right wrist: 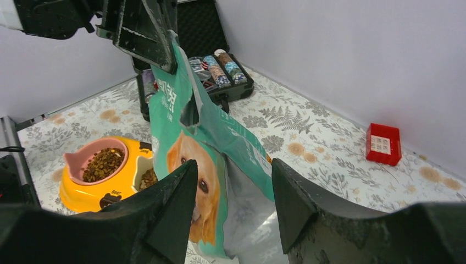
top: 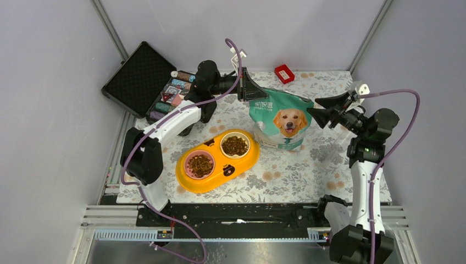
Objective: Serve the pet food
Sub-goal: Close the pet food bag at the center of the board.
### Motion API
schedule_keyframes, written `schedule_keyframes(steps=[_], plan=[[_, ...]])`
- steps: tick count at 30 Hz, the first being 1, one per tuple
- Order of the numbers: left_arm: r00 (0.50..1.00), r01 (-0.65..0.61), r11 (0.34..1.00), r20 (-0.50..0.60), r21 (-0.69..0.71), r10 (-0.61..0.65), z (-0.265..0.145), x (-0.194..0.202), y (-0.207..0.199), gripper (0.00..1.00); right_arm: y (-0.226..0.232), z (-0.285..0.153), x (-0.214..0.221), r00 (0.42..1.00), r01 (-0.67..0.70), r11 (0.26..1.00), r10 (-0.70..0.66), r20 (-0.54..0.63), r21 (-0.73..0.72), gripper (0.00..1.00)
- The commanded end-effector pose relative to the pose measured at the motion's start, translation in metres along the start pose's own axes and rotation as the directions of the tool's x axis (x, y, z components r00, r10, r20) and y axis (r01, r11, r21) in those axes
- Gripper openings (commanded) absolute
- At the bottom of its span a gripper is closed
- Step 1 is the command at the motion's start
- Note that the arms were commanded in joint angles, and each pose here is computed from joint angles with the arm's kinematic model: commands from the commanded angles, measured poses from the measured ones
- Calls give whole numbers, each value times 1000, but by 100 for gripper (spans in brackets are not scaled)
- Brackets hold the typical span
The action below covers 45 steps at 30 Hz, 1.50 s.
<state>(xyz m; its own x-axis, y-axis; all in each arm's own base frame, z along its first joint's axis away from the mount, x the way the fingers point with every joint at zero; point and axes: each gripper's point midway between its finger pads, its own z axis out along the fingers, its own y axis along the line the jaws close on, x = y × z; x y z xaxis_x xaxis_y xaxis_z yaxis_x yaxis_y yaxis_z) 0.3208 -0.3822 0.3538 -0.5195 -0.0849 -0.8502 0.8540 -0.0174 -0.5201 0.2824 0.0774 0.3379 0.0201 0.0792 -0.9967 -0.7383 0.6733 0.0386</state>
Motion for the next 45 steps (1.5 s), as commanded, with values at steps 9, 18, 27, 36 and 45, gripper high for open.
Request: schedule_keyframes(steps=[9, 18, 27, 36, 45], plan=[[948, -267, 961, 199, 74, 248, -9, -80, -54, 0, 25, 20, -30, 997, 71, 980, -67, 29, -185, 41], [954, -267, 958, 169, 104, 247, -8, -76, -56, 12, 20, 22, -35, 995, 87, 986, -81, 51, -144, 0], [943, -322, 937, 141, 140, 303, -43, -58, -50, 79, 14, 21, -34, 994, 98, 991, -92, 58, -96, 0], [945, -320, 938, 112, 135, 307, -50, -40, -19, 79, 16, 21, -33, 995, 93, 990, -87, 53, -107, 0], [952, -305, 941, 68, 146, 298, -43, -14, -7, 79, 14, 22, -33, 996, 85, 990, -80, 49, -110, 0]])
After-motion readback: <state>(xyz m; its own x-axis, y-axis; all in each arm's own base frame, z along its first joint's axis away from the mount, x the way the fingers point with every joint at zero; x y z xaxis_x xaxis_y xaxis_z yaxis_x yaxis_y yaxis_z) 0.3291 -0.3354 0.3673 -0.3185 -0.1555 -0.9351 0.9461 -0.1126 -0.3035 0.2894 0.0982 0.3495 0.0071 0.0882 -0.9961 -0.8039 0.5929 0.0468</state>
